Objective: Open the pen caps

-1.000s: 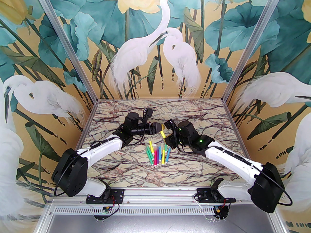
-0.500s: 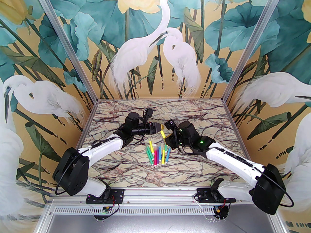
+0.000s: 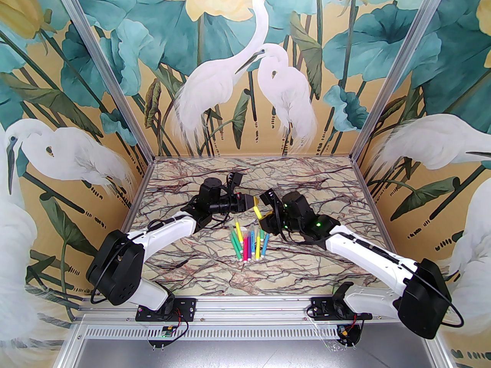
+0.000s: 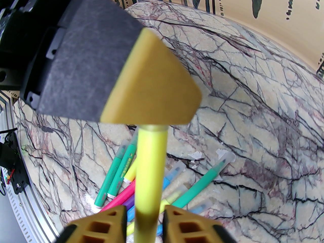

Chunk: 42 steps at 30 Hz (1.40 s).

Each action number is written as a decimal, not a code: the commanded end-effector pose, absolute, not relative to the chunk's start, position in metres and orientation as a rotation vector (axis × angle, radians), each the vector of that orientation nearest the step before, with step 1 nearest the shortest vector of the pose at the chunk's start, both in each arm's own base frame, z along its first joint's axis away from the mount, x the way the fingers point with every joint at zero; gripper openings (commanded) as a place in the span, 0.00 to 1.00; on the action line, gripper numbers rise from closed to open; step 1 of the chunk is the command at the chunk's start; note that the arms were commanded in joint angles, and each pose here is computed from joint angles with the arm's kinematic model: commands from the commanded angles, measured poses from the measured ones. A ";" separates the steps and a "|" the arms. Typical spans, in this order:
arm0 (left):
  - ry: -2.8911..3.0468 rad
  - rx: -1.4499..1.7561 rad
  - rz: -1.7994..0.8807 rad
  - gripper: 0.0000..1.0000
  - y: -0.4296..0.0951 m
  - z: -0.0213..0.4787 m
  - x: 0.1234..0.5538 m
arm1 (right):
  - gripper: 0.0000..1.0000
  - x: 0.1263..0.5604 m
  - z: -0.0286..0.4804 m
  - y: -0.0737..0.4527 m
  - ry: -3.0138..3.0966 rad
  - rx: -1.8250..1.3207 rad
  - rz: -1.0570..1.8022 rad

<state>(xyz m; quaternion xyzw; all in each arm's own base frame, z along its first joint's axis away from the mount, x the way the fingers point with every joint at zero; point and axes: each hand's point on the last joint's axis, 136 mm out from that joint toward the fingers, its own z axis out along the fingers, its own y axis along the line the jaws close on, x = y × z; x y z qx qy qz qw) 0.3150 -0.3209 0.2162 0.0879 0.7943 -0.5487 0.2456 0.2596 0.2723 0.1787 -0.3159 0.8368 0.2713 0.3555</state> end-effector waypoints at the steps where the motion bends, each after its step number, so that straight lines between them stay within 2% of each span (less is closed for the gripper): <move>1: 2.136 0.287 -1.549 0.00 -0.329 0.230 0.313 | 0.40 0.264 0.178 0.278 2.151 -0.819 0.706; 7: 2.127 0.319 -1.582 0.00 -0.330 0.236 0.307 | 0.43 0.271 0.176 0.287 2.151 -0.814 0.735; 15: 2.148 0.314 -1.536 0.00 -0.327 0.230 0.307 | 0.37 0.272 0.182 0.290 2.137 -0.811 0.762; 21: 2.170 0.297 -1.484 0.00 -0.324 0.224 0.312 | 0.29 0.268 0.186 0.288 2.133 -0.818 0.768; 34: 2.157 0.240 -1.400 0.00 -0.318 0.228 0.327 | 0.00 0.258 0.176 0.283 2.165 -0.858 0.773; 42: 2.123 0.080 -1.334 0.00 -0.292 0.249 0.362 | 0.00 0.243 0.159 0.270 2.199 -0.893 0.743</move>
